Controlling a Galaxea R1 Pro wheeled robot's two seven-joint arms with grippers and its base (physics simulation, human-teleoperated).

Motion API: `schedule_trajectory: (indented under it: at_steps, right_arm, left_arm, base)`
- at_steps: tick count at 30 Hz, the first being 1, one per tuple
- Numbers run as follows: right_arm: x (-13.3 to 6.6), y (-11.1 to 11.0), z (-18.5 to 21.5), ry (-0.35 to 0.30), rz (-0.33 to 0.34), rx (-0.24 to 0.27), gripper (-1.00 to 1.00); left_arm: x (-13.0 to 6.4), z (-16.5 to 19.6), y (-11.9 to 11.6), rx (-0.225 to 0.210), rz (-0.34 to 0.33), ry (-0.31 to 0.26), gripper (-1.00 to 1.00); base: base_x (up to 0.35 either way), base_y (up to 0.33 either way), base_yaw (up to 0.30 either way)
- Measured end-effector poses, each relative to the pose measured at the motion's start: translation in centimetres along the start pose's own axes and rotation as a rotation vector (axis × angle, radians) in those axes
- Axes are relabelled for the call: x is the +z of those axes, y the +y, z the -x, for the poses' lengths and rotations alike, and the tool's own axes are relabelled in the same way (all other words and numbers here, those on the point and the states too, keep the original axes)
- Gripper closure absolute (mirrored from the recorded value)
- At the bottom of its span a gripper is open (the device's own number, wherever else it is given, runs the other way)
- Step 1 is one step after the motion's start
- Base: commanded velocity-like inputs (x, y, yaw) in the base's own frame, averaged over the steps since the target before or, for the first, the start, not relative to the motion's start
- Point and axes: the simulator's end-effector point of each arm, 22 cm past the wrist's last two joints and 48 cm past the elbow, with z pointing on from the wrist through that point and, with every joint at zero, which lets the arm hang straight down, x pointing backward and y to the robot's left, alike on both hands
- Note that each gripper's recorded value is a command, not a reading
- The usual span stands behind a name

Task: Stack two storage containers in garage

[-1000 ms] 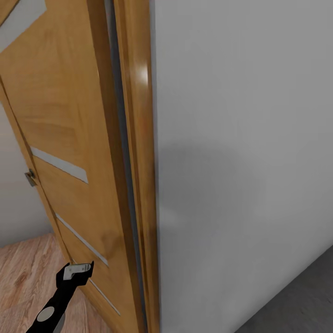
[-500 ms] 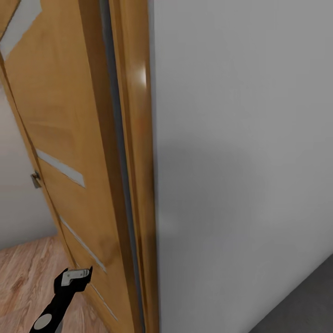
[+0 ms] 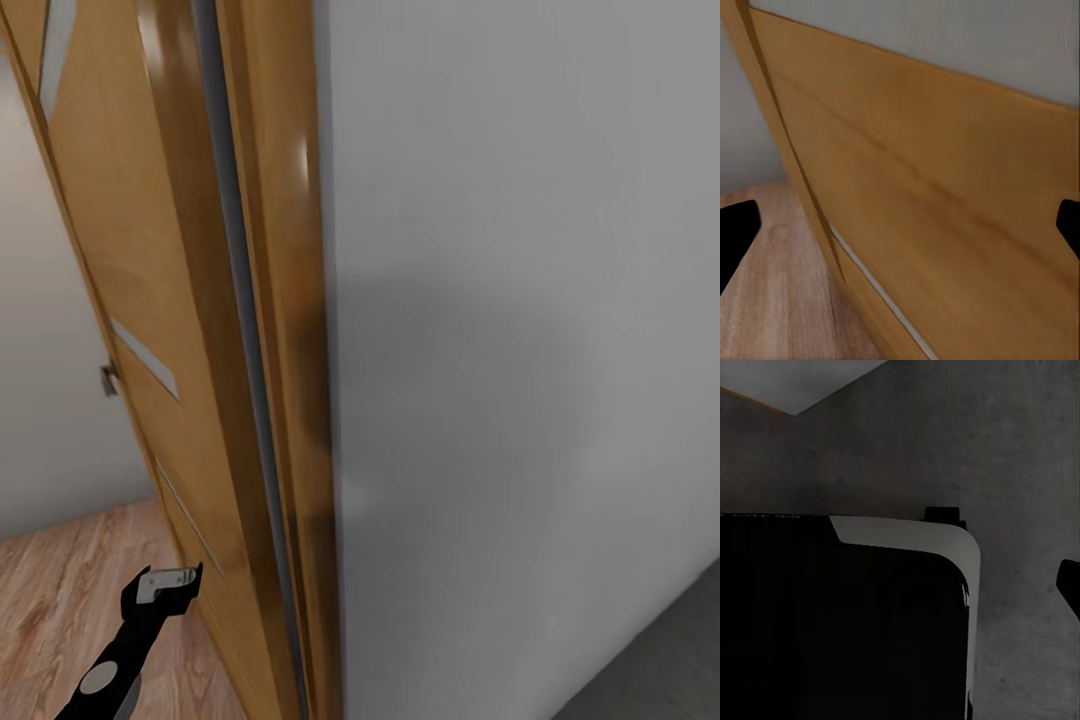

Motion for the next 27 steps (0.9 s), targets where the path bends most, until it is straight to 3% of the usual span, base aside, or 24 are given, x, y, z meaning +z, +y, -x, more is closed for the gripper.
schedule_trajectory:
  at_steps: [27]
  right_arm:
    - [0.0,0.02,0.0,0.0,0.0,0.0,-1.0]
  left_arm:
    - [0.05,0.09,0.05,0.0,0.001,-0.002,-1.0]
  base:
    - [0.012,0.0,0.0]
